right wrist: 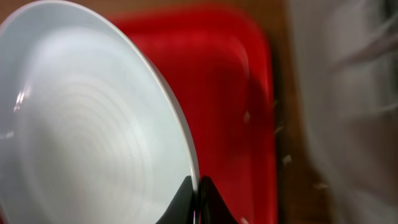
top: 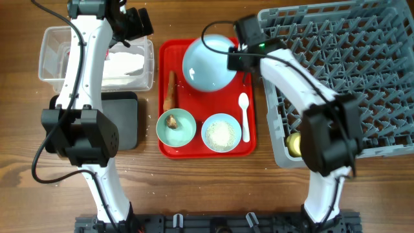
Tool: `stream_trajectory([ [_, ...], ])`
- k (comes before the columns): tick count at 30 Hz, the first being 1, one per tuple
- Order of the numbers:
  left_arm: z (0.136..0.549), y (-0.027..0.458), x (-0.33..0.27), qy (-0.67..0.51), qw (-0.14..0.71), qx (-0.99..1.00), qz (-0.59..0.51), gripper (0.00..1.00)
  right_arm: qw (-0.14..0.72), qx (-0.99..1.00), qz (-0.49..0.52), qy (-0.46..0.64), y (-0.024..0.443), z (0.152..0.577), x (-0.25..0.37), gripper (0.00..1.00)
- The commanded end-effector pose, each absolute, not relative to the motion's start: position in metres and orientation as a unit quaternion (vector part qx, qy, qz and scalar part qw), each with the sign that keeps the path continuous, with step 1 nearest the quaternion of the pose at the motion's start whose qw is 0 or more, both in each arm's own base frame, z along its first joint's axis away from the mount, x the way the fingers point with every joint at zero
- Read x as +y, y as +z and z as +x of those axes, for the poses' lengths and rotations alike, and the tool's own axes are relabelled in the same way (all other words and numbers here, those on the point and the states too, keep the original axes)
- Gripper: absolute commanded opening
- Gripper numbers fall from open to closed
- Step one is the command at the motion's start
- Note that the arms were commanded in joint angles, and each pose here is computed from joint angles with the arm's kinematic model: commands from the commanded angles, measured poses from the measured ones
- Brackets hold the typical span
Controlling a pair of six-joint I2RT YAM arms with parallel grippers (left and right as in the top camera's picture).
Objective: Sort waste into correct bins and load items into the dishwasher rack
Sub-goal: 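Set the blue plate upright into the dish rack with right gripper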
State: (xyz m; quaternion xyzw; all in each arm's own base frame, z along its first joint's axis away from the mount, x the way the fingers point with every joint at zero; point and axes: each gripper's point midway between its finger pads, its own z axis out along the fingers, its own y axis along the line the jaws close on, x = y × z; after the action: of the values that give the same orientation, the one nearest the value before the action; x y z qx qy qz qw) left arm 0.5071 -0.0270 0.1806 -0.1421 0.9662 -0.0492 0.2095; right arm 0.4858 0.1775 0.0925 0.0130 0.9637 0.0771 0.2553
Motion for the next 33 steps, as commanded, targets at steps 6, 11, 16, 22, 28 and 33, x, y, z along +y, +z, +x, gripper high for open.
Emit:
stream_trajectory([
  [6, 0.508, 0.177, -0.023, -0.043, 0.208, 0.967, -0.141, 1.00, 0.461, 0.845, 0.000, -0.270, 0.349, 0.437, 0.024, 0.05],
  [11, 0.509, 0.178, -0.023, -0.043, 0.211, 0.966, -0.141, 1.00, 0.326, 0.833, -0.011, -0.448, 0.347, 0.396, -0.062, 0.04],
  [16, 0.513, 0.180, -0.023, -0.045, 0.219, 0.965, -0.141, 1.00, 0.247, 0.837, -0.026, -0.487, 0.323, 0.389, -0.111, 0.04],
  [22, 0.518, 0.182, -0.023, -0.047, 0.231, 0.962, -0.140, 1.00, 0.241, 0.854, -0.038, -0.460, 0.285, 0.427, -0.129, 0.04],
  [28, 0.520, 0.183, -0.023, -0.048, 0.234, 0.961, -0.140, 1.00, 0.199, 0.855, -0.086, -0.471, 0.242, 0.457, -0.132, 0.04],
  [33, 0.520, 0.183, -0.023, -0.048, 0.234, 0.961, -0.140, 1.00, 0.205, 0.862, -0.077, -0.457, 0.230, 0.463, -0.129, 0.68],
])
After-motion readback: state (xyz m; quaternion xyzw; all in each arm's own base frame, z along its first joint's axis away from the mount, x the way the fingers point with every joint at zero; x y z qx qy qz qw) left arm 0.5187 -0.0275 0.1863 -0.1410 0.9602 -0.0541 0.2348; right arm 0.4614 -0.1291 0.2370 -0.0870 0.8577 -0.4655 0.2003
